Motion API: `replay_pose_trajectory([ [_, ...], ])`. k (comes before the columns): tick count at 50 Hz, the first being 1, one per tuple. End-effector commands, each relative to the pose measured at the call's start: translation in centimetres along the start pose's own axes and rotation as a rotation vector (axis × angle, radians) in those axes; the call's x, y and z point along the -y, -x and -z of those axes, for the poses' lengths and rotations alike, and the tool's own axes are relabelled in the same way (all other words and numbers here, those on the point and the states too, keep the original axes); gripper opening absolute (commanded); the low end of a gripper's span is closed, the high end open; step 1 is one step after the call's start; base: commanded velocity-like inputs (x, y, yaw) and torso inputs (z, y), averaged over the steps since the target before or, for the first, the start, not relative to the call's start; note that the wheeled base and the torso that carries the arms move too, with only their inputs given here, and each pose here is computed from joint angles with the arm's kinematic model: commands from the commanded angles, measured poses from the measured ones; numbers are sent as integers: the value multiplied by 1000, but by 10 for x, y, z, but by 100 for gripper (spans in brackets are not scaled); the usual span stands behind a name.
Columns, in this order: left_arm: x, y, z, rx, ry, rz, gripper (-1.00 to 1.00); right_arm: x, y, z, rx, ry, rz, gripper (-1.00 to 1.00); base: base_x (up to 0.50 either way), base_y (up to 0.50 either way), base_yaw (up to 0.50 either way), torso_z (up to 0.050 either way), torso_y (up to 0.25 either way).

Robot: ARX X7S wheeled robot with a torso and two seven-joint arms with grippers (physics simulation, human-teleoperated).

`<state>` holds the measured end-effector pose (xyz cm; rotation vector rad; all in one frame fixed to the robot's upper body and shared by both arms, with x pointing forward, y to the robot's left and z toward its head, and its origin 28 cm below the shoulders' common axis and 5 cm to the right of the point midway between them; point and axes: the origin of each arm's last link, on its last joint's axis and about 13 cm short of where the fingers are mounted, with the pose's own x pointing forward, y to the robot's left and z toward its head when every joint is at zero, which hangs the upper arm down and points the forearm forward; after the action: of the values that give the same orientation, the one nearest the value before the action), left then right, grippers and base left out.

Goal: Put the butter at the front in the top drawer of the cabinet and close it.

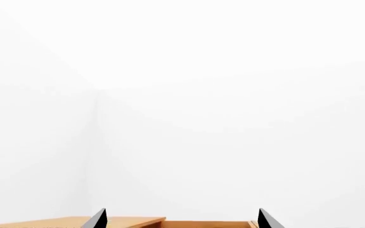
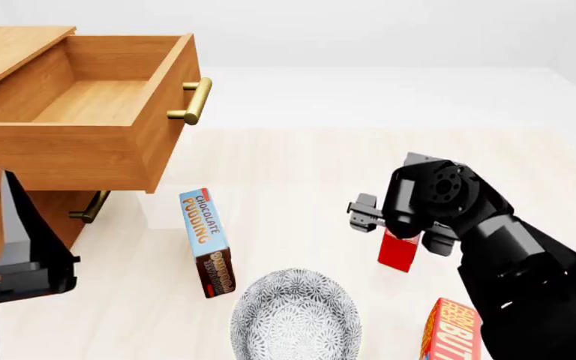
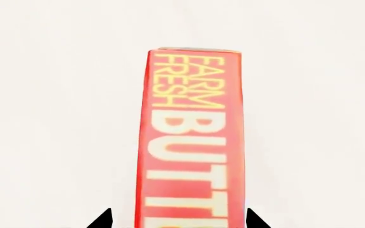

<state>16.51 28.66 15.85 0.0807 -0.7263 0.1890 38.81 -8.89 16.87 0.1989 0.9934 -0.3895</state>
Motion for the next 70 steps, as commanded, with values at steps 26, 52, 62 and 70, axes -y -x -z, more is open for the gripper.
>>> replay_pose_trajectory([
  [26, 2, -4, 4, -13, -2, 8, 100, 4, -7, 4, 22, -27, 3, -100, 0, 0, 0, 0, 0],
  [52, 0, -2, -1, -6, -3, 8, 100, 18, 102, -36, 668, 209, -71, -100, 0, 0, 0, 0, 1],
  [62, 2, 4, -2, -9, -6, 30, 100, 34, 138, -30, 978, 353, -119, -100, 0, 0, 0, 0, 1],
  [70, 8, 12, 4, -54, -22, 75, 100, 52, 156, -16, 1143, 541, -140, -100, 0, 0, 0, 0, 1],
])
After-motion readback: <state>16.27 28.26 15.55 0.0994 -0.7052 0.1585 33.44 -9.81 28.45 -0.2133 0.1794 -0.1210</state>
